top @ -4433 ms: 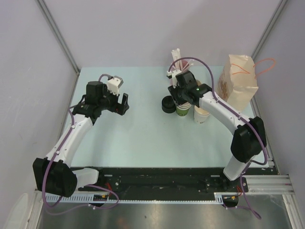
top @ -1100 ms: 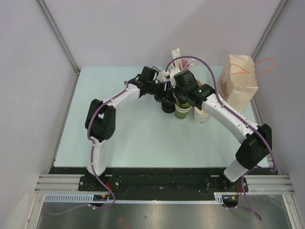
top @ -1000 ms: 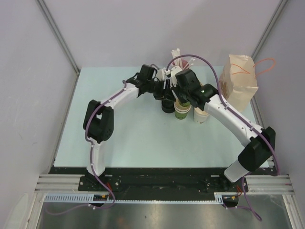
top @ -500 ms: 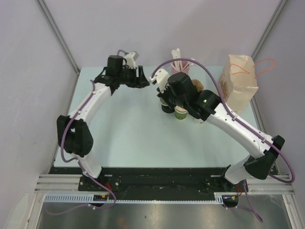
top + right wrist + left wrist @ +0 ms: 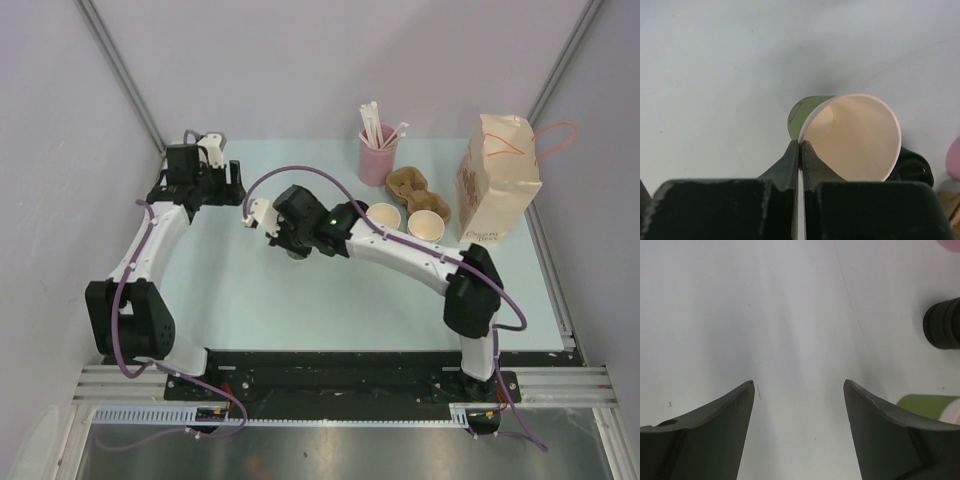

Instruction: Pack the takeout coffee

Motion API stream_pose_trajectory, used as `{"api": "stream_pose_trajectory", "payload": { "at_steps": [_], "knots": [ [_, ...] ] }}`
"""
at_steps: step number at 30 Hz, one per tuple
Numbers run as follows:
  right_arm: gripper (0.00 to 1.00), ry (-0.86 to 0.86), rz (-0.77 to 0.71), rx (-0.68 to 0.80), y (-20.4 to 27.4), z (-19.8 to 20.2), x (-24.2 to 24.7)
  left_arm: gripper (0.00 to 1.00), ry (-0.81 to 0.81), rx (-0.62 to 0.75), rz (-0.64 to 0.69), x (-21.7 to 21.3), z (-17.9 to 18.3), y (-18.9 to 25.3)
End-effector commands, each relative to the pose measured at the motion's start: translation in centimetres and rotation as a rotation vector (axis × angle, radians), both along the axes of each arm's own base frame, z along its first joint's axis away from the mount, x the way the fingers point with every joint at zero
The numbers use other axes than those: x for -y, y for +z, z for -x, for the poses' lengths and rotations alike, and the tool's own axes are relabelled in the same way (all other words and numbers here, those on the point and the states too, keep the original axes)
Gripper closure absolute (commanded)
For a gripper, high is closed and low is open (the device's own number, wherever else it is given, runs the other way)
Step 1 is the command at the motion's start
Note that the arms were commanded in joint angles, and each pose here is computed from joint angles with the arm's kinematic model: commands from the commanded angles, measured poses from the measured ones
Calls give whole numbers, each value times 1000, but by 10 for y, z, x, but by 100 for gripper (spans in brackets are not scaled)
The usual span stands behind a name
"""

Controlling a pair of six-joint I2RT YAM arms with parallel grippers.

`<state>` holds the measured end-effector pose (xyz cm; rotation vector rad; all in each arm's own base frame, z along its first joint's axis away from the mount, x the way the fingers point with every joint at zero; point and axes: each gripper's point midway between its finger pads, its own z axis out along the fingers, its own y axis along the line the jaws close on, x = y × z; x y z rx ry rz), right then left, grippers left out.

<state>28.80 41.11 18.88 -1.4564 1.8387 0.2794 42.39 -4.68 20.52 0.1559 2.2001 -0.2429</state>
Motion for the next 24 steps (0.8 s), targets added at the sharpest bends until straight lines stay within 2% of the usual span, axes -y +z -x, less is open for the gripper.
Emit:
{"api": "stream_pose_trajectory", "payload": {
  "at_steps": [1,15,21,24],
  "knots": [
    [100,53,-12,3,2,-4,-33,22,-41,49,-56,-7,13,9],
    [100,50,28,-98,-60,0,-44,22,-65,47,-38,-3,21,8],
    [100,32,46,-118,-70,2,-40,22,-68,47,-37,-2,21,8],
    [87,19,57,-122,-72,2,-37,22,-70,50,-35,-2,20,9]
  ]
}}
